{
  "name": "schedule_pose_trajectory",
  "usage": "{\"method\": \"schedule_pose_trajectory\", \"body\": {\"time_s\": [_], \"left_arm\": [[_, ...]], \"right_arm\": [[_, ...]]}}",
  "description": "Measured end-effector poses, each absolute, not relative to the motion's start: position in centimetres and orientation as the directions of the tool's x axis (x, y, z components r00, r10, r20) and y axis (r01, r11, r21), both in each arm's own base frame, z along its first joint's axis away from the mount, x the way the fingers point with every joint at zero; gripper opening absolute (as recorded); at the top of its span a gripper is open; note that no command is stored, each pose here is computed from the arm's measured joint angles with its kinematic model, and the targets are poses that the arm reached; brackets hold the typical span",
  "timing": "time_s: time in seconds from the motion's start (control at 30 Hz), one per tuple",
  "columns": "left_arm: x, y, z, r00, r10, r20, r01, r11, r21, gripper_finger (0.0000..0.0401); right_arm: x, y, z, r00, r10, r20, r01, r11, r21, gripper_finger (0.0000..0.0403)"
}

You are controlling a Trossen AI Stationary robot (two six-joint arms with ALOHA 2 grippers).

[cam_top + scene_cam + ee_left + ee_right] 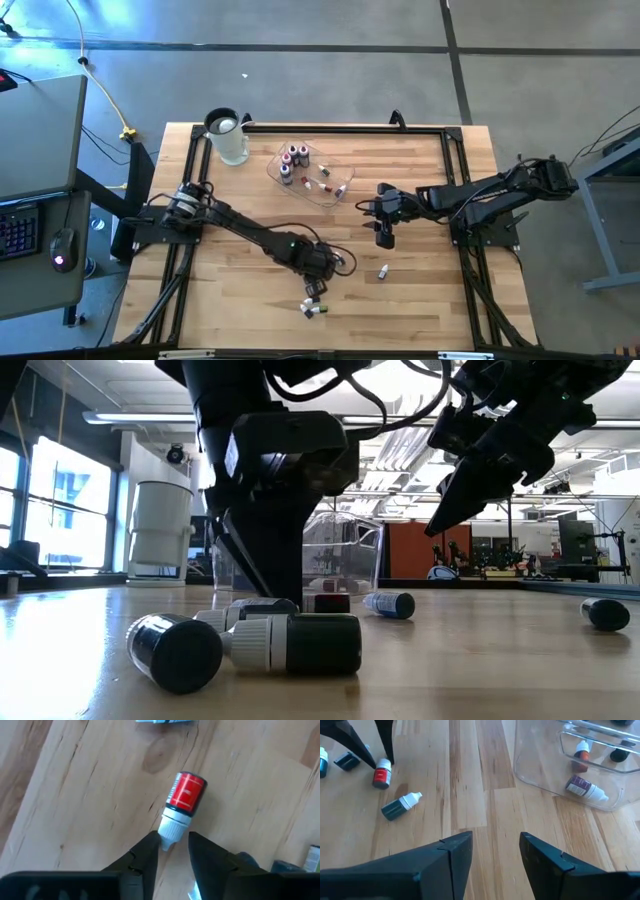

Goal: Pick & Place food coloring
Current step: Put the small red food coloring bottle into the bin

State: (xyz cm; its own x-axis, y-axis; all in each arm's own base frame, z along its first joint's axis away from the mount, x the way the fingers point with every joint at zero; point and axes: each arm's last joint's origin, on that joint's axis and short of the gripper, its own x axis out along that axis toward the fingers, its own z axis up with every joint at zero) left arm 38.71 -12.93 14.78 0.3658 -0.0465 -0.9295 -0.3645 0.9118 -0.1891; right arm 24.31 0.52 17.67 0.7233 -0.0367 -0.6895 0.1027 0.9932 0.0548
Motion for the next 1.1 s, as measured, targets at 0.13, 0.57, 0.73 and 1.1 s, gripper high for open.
{"method": "schedule_pose_trajectory", "body": {"time_s": [0.13, 0.57, 0.73, 1.1], "left_arm": [[38.69, -13.0, 14.77, 0.358, -0.071, -0.931, -0.304, 0.934, -0.188, 0.0092], [38.73, -12.96, 14.71, 0.361, -0.066, -0.93, -0.255, 0.952, -0.167, 0.0091], [38.74, -12.92, 14.7, 0.373, -0.027, -0.927, -0.151, 0.984, -0.089, 0.0093], [39.49, -13.09, 15.36, 0.416, -0.017, -0.909, -0.057, 0.997, -0.044, 0.0173]], "right_arm": [[24.31, 0.52, 17.67, 0.723, -0.036, -0.69, 0.102, 0.993, 0.055, 0.0156], [24.31, 0.52, 17.67, 0.723, -0.036, -0.69, 0.102, 0.993, 0.055, 0.0157], [24.31, 0.52, 17.67, 0.723, -0.036, -0.69, 0.102, 0.993, 0.055, 0.0154], [24.32, 0.52, 17.68, 0.725, -0.036, -0.688, 0.102, 0.993, 0.056, 0.0156]]}}
